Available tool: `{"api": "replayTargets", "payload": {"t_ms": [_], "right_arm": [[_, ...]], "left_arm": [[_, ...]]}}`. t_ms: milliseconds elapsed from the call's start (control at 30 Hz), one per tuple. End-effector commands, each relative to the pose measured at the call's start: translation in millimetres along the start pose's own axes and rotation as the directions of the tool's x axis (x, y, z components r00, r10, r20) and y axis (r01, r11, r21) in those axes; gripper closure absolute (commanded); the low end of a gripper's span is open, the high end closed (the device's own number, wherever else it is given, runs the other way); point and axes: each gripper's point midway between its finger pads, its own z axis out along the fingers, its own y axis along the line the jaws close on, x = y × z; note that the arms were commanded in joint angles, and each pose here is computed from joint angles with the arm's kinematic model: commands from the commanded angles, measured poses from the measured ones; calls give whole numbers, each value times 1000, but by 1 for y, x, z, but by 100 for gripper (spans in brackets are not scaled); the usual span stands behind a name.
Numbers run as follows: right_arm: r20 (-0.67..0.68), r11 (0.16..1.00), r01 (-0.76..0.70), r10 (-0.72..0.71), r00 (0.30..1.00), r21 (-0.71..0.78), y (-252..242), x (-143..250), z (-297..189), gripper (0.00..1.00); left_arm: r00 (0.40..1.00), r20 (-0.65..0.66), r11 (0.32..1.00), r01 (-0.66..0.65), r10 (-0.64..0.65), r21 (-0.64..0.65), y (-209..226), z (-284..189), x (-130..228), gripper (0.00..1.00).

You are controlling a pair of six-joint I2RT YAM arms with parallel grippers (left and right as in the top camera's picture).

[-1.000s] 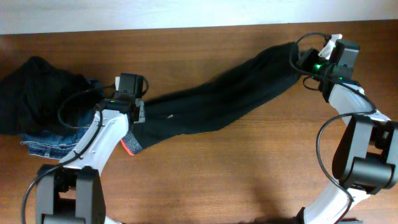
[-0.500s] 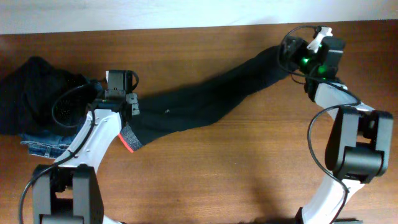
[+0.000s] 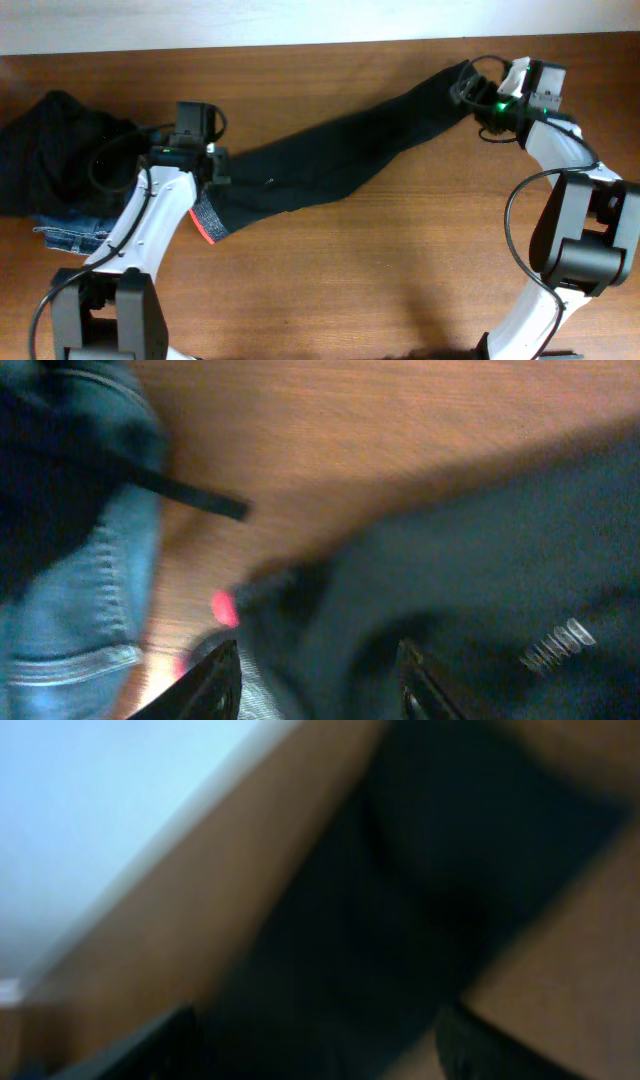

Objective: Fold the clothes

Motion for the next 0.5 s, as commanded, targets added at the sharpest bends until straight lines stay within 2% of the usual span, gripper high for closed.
{"api": "replayTargets", "payload": {"t_ms": [0,67,100,200,267,367,467], "right_arm": [[-37,978,180,-177,984,106,17,-5,-8,18],[-39,963,201,-197,980,180,14,-12,-16,7],[-33,961,200,-198,980,191,15,-17,-20,5],[11,964,185,-191,982,188,12,-37,-32,5],[44,971,176,-185,982,160,9,-51,-39,8],[72,969,232,-239,968,87,10,-65,-44,9],[90,967,235,-244,966,100,-4,-73,-41,10]], "left_arm": [[998,6,994,-65,65,88,-29,-14,0,50],[996,-6,992,-83,84,95,-35,-15,5,49],[996,-14,991,-91,93,97,-37,-16,8,49],[993,-36,988,-112,116,102,-43,-17,15,49],[990,-49,987,-123,129,105,-46,-18,19,49],[988,-59,985,-134,141,108,-49,-19,23,49],[987,-57,983,-145,152,113,-53,-20,24,49]]}}
